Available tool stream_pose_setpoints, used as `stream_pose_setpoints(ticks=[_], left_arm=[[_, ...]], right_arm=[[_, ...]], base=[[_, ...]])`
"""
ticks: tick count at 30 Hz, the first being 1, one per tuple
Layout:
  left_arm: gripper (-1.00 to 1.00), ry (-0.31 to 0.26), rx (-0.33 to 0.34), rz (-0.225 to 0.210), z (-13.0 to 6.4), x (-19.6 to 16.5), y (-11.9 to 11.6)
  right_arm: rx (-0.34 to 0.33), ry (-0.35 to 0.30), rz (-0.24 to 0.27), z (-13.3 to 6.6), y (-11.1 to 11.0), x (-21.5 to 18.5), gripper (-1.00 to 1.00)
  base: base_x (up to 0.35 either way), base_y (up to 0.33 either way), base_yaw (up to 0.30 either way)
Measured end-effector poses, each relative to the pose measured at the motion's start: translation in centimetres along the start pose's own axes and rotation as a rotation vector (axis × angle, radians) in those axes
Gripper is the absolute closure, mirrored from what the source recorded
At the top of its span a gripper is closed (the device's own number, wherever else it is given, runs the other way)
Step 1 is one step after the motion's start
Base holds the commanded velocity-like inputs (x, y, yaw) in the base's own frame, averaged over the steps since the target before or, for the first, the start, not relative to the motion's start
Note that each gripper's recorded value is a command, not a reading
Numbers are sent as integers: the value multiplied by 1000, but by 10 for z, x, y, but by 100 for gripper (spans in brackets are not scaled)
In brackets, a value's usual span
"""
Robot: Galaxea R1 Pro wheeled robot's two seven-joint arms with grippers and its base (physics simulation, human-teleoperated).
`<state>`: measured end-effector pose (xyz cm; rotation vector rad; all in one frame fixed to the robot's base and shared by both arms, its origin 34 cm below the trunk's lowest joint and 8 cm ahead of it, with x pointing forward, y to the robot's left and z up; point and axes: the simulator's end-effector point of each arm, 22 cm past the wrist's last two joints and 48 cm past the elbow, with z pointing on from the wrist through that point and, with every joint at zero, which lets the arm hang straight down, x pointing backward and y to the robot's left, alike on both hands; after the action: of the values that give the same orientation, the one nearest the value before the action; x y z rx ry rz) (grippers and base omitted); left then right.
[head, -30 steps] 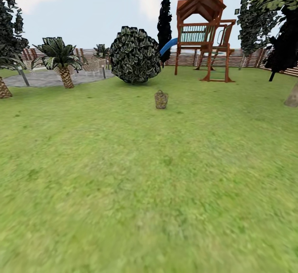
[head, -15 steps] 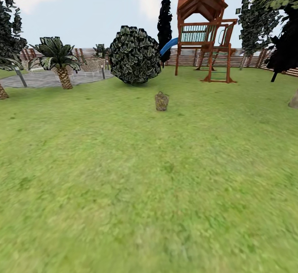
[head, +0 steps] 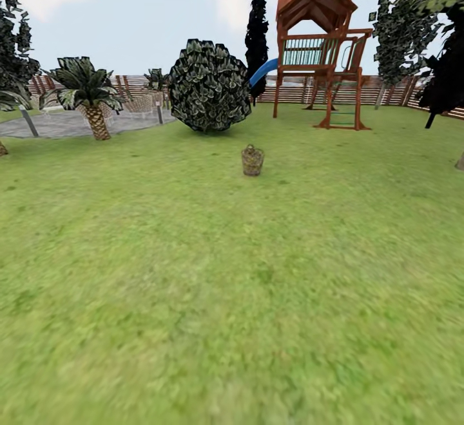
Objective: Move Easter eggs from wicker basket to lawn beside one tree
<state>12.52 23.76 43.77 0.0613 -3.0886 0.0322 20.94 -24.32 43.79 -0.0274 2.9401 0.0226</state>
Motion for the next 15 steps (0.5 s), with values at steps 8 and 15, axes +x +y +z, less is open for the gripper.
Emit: stream_pose_setpoints(ticks=[8,15], left_arm=[[-100,0,0,0,0,0,0],[-100,0,-1,-1,0,0,0]], right_arm=[[-10,-9,-3,0,6,-4,-100],[-9,4,-16,0,3,1,-100]], base=[[342,0,0],[342,0,0]])
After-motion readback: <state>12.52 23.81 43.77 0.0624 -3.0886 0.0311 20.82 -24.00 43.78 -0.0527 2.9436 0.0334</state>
